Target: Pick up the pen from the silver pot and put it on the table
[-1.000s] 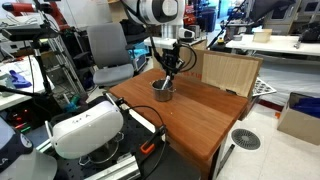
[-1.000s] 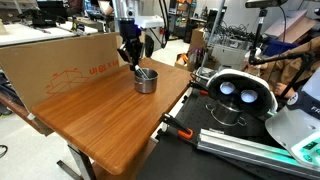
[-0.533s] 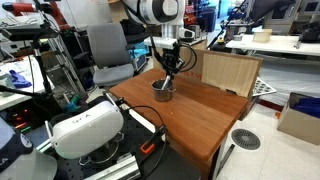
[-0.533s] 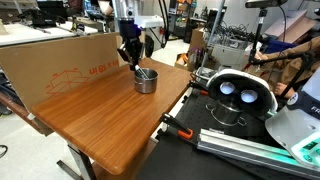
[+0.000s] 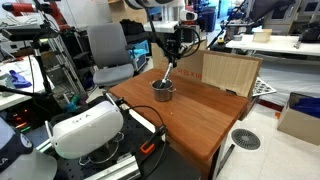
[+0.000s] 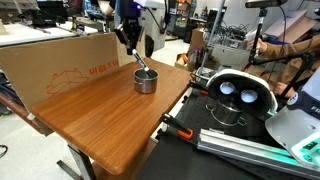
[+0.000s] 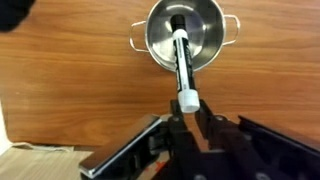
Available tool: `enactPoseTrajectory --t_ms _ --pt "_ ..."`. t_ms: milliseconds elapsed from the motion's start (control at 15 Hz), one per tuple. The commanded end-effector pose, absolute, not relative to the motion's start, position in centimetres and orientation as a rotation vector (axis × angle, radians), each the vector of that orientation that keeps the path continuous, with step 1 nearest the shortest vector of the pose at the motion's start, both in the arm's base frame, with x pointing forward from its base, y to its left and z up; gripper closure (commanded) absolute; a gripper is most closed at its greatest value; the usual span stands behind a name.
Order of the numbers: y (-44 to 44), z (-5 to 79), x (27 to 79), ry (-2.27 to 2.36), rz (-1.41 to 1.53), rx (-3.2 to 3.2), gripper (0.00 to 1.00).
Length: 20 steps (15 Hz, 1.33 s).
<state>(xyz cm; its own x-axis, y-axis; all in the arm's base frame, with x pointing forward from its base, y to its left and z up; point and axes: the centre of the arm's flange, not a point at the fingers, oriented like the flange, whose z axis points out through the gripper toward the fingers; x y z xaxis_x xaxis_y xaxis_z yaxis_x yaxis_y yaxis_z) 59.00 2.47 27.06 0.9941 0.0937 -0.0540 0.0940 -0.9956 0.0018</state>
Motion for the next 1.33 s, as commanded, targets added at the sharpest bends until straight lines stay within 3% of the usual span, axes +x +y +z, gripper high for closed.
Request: enactPoseTrajectory --t_ms 0,600,1267 --pt "0.9 30.5 57.5 0.126 -0.097 3.138 0.95" --pt "-6.1 35.7 59.1 0.071 -0.14 3.154 0.95" --pt "-10.8 31.4 63.5 0.026 -0.396 3.128 0.95"
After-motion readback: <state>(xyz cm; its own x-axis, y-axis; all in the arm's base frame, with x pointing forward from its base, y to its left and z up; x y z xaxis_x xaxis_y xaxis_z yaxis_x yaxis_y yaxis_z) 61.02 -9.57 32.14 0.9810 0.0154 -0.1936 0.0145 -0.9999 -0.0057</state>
